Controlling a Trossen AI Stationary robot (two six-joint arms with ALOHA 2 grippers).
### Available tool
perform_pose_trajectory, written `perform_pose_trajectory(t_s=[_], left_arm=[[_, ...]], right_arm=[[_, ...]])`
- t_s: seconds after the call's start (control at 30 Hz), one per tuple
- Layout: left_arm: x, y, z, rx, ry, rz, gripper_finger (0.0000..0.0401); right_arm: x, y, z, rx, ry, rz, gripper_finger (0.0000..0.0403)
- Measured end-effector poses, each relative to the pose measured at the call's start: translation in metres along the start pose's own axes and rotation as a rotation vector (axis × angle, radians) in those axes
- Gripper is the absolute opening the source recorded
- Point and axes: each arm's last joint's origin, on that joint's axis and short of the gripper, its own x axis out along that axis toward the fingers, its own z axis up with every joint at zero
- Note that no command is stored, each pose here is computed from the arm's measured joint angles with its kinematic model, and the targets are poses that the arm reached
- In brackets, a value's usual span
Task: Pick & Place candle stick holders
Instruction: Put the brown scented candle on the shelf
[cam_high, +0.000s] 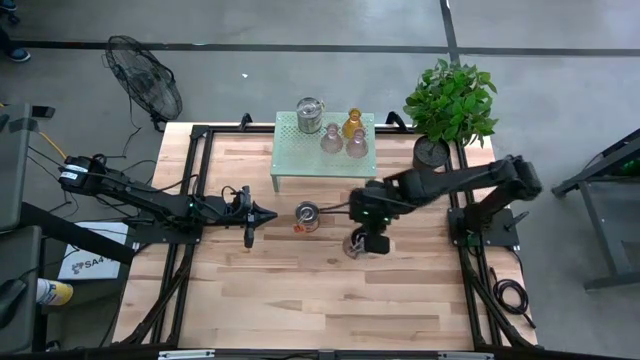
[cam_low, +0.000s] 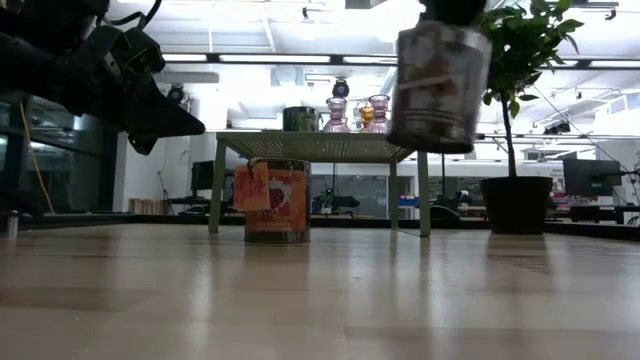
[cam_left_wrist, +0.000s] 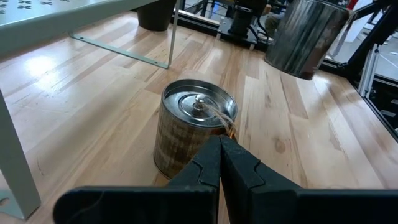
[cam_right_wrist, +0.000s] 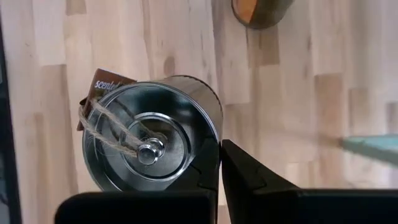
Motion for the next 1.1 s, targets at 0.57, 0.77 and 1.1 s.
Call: perform_pose_trajectory(t_s=[0.57,0.77,1.1], left_arm=[[0.000,0.000,0.000,0.000,0.001,-0.005,0.0000],[0.000,0.000,0.000,-0.001,0.001,-0.004,0.0000],[0.000,0.000,0.000,-0.001,0.001,-0.004,0.0000]], right_arm=[[-0.006,-0.037,0.083,-0.121,0.028,-0.034,0.0000],[-0.008,-0.054,0.091,-0.107,-0.012,-0.017,0.0000],[-0.014,-0.089,0.104,-0.097,-0.149,-0.015,0.0000]])
